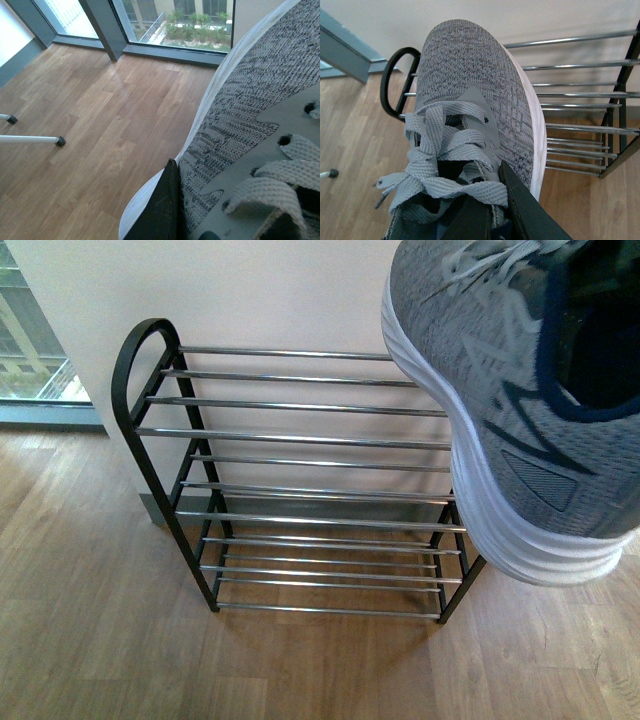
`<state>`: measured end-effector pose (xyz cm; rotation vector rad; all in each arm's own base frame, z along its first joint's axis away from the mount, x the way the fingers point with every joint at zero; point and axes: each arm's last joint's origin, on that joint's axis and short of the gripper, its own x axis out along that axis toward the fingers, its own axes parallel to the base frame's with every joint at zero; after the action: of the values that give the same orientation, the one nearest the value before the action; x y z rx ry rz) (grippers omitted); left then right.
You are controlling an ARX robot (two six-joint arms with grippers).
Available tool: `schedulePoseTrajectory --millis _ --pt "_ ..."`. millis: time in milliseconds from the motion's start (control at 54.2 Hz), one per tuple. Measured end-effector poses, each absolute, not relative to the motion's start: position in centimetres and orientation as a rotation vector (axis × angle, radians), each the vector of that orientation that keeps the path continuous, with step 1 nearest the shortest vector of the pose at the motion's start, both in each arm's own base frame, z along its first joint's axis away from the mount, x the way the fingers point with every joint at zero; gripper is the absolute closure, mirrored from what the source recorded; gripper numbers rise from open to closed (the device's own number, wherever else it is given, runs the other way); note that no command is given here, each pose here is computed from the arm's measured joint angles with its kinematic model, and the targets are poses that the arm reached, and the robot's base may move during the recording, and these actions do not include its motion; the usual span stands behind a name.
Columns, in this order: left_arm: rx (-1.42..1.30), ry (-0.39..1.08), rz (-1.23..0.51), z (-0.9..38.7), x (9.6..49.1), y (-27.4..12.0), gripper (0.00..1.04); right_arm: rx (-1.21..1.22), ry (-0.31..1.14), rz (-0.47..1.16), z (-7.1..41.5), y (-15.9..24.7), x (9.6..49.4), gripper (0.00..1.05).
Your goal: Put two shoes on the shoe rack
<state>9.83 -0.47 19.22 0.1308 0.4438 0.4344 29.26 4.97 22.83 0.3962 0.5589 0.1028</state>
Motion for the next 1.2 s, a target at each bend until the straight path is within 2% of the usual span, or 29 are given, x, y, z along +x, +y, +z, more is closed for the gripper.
schedulePoseTrajectory --millis 222,591,831,923,1200 --pt "0.131 0.444 0.434 19.2 9.8 -0.5 1.03 0.450 0.613 -0.007 20.8 7.2 34.0 1.03" --pt "0.131 0.444 0.435 19.2 9.8 -0.5 1.03 0.456 0.652 -0.028 18.0 10.1 40.1 1.03" --pt "0.131 0.444 0.434 19.2 9.8 -0.5 1.03 0.445 0.696 -0.121 15.1 8.4 43.5 1.03" --pt "0.131 0.444 0.435 19.2 9.8 -0.5 1.03 0.452 0.712 -0.192 13.7 6.3 45.3 1.03" --pt "0.131 0.444 0.435 19.2 9.8 -0.5 1.03 0.448 0.650 -0.278 14.8 2.8 48.6 1.03"
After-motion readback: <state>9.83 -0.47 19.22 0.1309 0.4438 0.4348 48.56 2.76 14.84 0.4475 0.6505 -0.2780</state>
